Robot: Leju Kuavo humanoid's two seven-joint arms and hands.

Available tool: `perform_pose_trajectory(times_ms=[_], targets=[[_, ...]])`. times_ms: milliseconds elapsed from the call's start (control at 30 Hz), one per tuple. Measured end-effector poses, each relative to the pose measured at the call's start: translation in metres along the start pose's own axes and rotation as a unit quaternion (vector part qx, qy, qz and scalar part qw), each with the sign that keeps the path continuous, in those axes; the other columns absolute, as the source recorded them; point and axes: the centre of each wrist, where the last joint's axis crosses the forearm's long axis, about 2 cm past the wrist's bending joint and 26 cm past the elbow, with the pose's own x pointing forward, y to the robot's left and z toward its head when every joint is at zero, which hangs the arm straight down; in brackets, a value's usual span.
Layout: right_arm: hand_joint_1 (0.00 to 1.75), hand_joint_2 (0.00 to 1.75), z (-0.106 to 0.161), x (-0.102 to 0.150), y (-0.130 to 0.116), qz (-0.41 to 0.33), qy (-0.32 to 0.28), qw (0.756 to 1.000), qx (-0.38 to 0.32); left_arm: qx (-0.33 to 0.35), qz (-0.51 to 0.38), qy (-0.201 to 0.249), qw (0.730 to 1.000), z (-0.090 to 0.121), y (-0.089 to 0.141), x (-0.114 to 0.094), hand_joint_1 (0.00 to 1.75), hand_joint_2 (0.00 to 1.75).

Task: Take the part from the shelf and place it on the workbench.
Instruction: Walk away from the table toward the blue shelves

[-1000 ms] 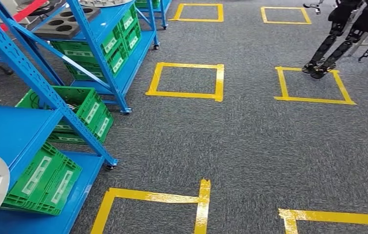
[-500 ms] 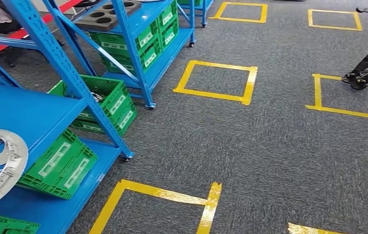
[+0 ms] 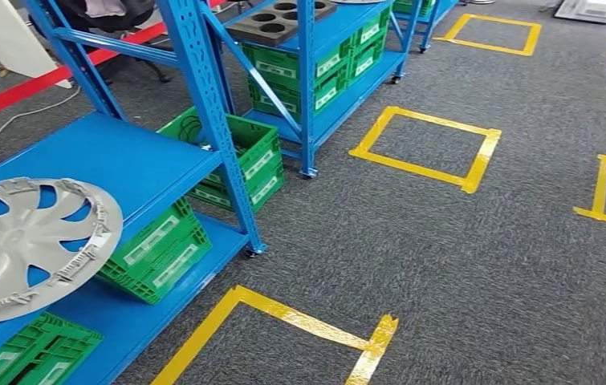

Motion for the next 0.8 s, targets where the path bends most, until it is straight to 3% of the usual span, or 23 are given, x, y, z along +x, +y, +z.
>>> perform_pose_trajectory(times_ms=[400,667,800], targets=[[0.00,0.00,0.002,0.019,0.041,0.017,0.013,0.999,0.040,0.016,0.020,0.011,1.000,0.002,0.005,-0.030,0.00,0.00],[0.00,0.00,-0.004,0.051,0.047,0.044,-0.007,0.998,0.046,0.019,0.029,0.028,0.999,-0.002,0.016,-0.039,0.00,0.00],[0.00,0.00,-0.004,0.054,0.046,0.047,-0.010,0.998,0.044,0.023,0.028,0.030,0.999,-0.002,0.018,-0.040,0.00,0.00]])
